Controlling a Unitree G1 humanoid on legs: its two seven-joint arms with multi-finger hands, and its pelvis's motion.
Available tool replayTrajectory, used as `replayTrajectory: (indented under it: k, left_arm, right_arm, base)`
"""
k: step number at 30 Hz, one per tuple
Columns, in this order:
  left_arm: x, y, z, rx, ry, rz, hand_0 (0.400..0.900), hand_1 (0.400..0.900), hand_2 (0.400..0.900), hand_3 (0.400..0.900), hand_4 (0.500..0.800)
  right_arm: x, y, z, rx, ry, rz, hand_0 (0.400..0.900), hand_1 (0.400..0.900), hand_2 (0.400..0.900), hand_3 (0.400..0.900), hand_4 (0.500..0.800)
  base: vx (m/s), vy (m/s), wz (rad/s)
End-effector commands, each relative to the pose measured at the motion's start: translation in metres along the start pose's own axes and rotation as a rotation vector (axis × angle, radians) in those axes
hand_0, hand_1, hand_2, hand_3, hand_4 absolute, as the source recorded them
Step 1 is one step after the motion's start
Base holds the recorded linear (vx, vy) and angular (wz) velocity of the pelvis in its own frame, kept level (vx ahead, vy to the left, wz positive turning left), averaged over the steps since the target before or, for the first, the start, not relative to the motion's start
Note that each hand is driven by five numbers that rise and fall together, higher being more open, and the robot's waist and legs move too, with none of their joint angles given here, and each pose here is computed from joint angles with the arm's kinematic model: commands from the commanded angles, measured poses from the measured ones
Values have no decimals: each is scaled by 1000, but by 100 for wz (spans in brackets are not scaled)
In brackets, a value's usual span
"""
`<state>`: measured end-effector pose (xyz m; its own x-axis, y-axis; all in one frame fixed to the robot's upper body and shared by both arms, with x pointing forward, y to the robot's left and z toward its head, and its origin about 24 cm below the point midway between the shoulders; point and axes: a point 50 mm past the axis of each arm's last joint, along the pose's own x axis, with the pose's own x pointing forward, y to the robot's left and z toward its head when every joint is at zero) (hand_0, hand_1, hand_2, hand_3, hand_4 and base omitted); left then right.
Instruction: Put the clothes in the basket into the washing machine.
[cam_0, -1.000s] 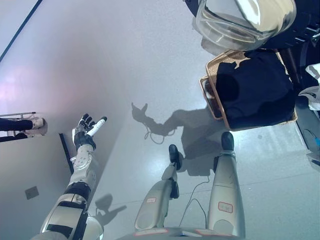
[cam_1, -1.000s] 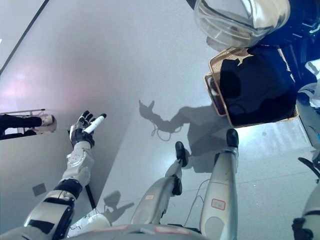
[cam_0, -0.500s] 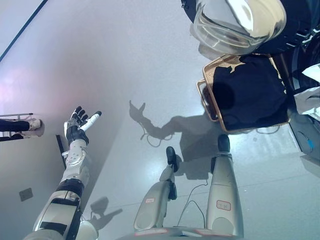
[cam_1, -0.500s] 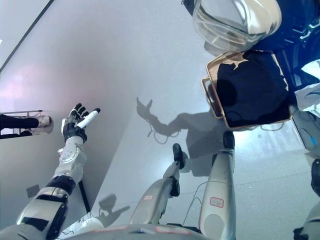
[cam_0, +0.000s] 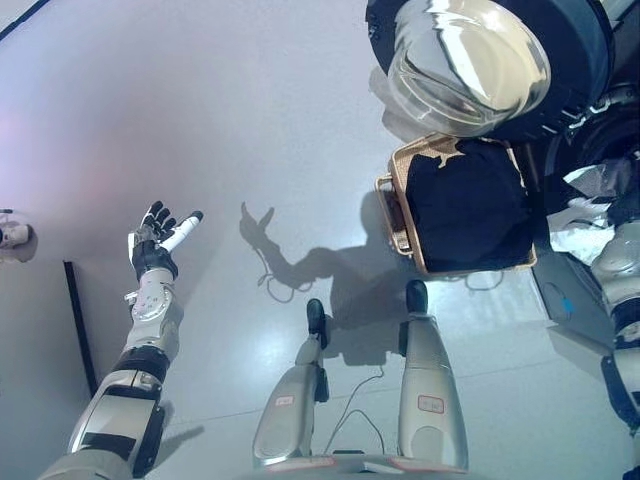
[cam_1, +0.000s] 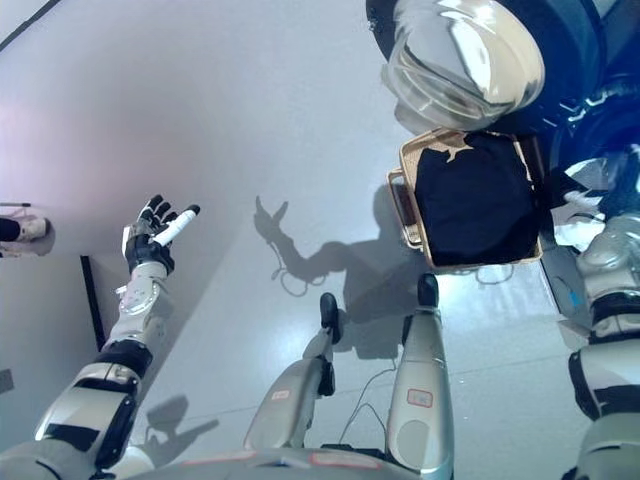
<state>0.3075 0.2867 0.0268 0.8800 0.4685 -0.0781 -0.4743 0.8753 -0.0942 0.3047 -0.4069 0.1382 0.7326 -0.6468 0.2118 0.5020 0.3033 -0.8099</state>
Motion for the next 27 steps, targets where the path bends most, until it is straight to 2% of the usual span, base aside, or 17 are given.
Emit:
replayTrajectory:
  k: [1, 6, 10, 13, 20, 23, 27]
  left_arm:
    - [12, 24, 40, 42, -179, 67, 900, 900, 900, 900, 800]
    - [11, 15, 44, 83, -203, 17, 900, 900, 900, 900, 800]
    - [9, 2, 46, 116, -219, -45, 900, 900, 900, 900, 800]
    - [5, 3, 46, 162, -233, -63, 900, 900, 900, 900, 800]
    - [-8, 23, 28, 242, -193, -38, 900, 900, 900, 900, 800]
    - [-13, 41, 20, 279, -158, 0, 900, 900, 900, 900, 800]
    - [-18, 53, 14, 291, -133, 25, 900, 900, 900, 900, 800]
  right_arm:
    - [-5, 8, 0, -24, -20, -4, 900, 900, 900, 900, 800]
    - [-25, 44, -11, 13, 27, 115, 900, 900, 900, 900, 800]
    - [-56, 83, -24, 131, 96, 245, 900, 900, 900, 900, 800]
    - [-79, 105, -35, 216, 164, 304, 900, 900, 900, 900, 800]
    - [-124, 140, -48, 273, 228, 449, 900, 900, 900, 900, 800]
    - [-140, 147, -60, 252, 252, 500, 900, 900, 900, 900, 800]
    - [-145, 149, -64, 253, 277, 510, 900, 900, 900, 900, 800]
  base:
    - [-48, 61, -3]
    - [-70, 49, -2]
    - [-35, 58, 10]
    - [10, 66, -9]
    - [15, 51, -18]
    - [32, -7, -9]
    - [35, -12, -7]
